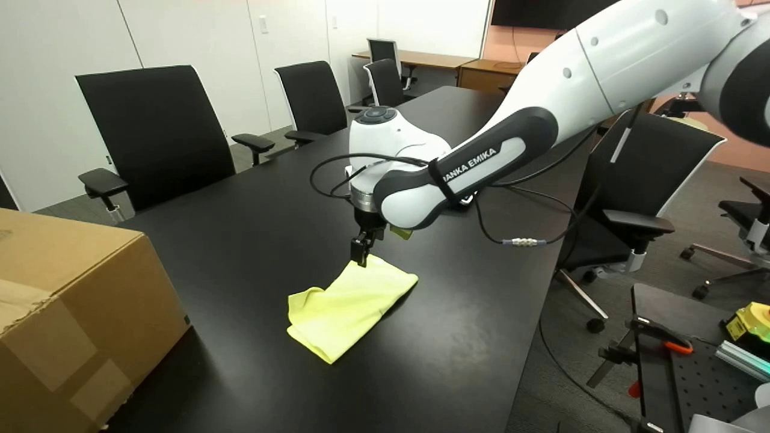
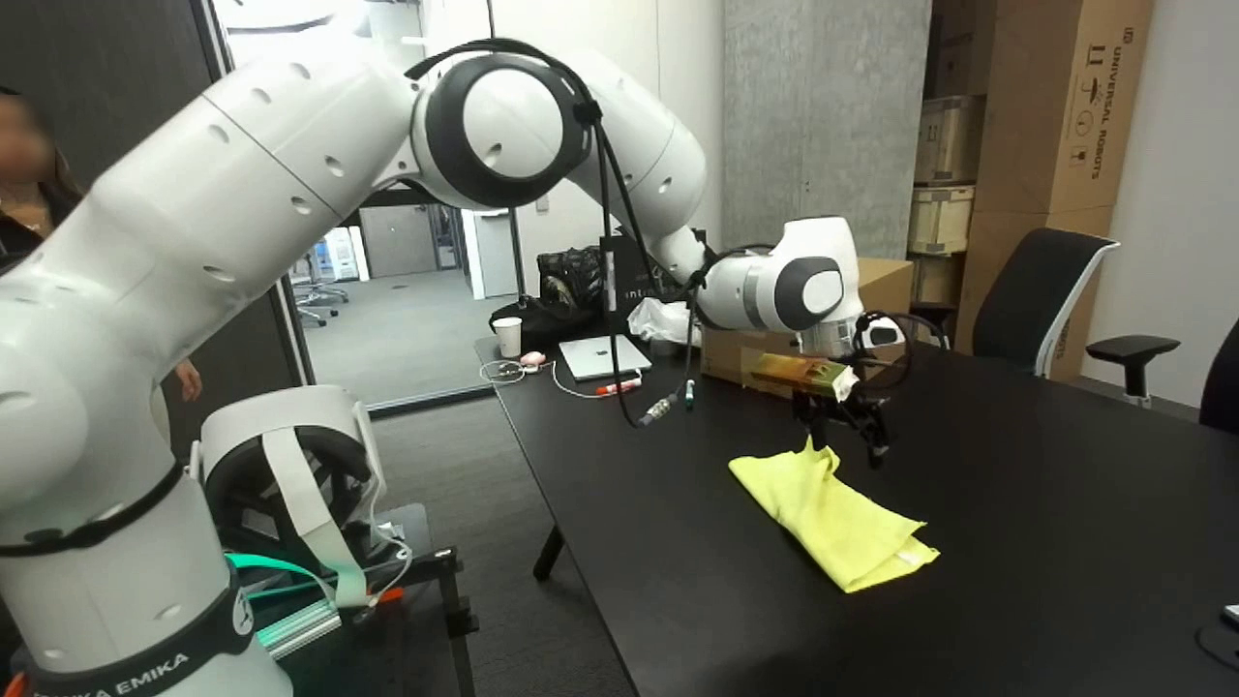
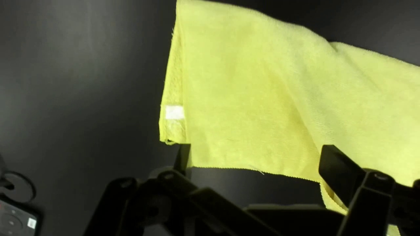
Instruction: Fold the cloth in half
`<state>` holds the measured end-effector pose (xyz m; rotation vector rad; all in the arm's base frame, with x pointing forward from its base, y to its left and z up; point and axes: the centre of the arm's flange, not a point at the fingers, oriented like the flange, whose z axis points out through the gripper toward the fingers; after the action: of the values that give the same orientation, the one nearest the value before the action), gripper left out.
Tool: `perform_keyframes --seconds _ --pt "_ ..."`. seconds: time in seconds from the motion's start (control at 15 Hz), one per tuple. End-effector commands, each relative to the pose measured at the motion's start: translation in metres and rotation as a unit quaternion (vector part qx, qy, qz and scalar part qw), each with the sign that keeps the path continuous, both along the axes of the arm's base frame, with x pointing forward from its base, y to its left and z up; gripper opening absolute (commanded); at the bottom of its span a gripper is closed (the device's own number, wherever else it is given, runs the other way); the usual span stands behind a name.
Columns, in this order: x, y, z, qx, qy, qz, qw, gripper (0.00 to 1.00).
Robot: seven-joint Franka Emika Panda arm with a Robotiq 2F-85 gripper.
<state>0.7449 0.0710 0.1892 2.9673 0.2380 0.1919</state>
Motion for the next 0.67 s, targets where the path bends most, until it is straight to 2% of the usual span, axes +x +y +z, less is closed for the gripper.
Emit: perform_keyframes --seconds 0.0,0.27,0.6 --pt "-0.073 -0.031 0.032 0.040 0.010 -0.049 0.9980 1.00" --pt "-0.106 -0.062 0.048 0.095 0.024 -0.058 0.9935 1.00" --pt "-0.159 -0.103 0.070 0.121 0.044 -0.052 0.9903 1.00"
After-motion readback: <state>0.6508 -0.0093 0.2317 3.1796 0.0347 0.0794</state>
